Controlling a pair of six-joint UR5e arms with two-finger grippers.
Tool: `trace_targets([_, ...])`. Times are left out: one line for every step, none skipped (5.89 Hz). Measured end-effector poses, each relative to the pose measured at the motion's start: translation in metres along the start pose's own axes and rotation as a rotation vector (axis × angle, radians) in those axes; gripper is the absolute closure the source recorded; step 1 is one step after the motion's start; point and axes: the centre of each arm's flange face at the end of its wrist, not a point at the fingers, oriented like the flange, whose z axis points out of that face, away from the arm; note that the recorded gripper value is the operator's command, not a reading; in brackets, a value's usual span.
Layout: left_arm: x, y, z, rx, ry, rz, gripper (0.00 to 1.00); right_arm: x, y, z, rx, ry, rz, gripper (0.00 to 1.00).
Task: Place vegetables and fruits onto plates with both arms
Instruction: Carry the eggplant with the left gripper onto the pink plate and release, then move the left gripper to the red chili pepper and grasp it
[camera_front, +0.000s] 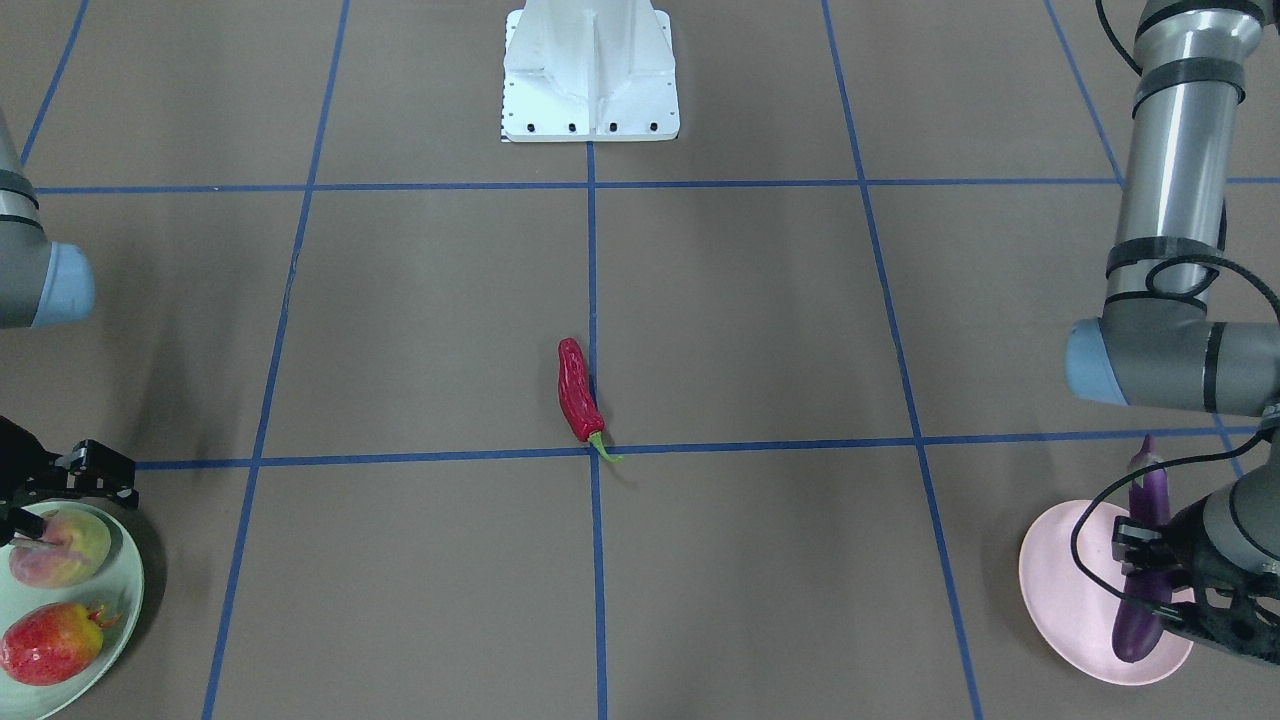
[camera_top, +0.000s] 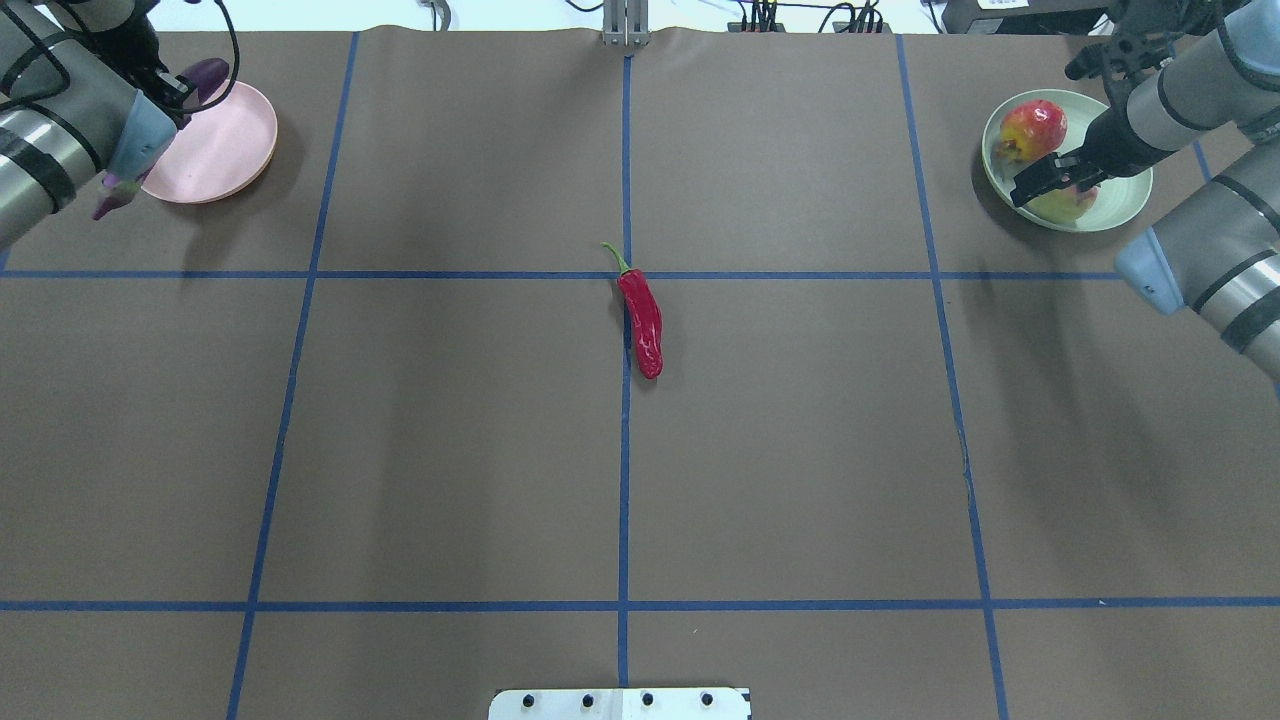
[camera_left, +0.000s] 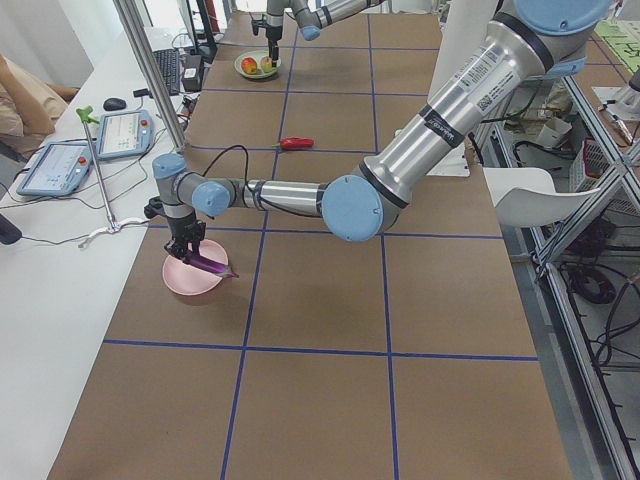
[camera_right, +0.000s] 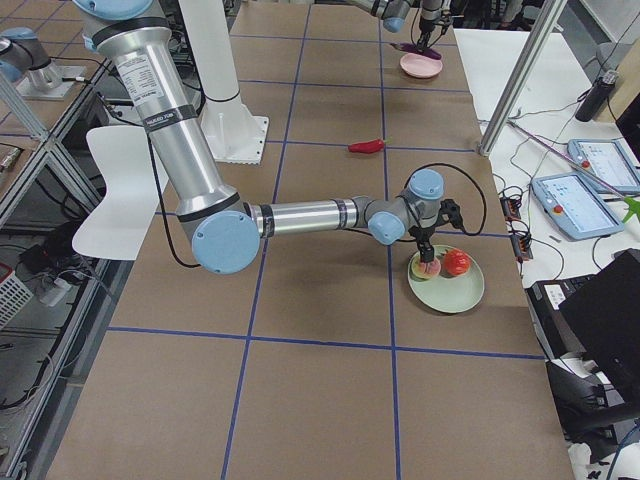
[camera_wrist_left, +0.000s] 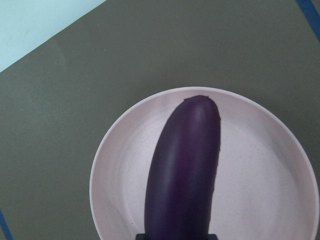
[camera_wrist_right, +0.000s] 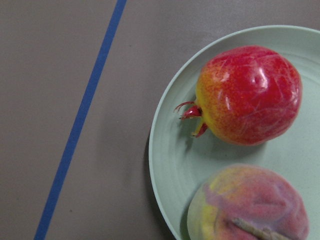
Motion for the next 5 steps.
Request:
trace_targets([0.014, -0.007, -0.011, 0.024, 0.007, -0.044, 0.0, -0.002, 0.0, 0.0, 0.0, -0.001, -0.002, 0.0])
trace_targets([0.037, -0.015, -0.035, 0.04, 0.019, -0.094, 0.0, -0.003, -0.001, 0.001, 0.0, -0.001, -0.003, 0.0])
trace_targets([0.08, -0.021, -0.06, 0.043, 0.059, -0.175, 0.0, -0.003, -0.001, 0.001, -0.001, -0.002, -0.003, 0.0])
trace_targets([0.153, -0.023, -0.078, 0.041, 0.123, -0.291, 0.0, -0.004, 0.0, 0.002, -0.002, -0.002, -0.004, 0.0])
trace_targets([0.247, -0.023, -0.092, 0.034, 0.192, -0.408, 0.0, -0.005, 0.0, 0.003, -0.003, -0.002, -0.004, 0.0])
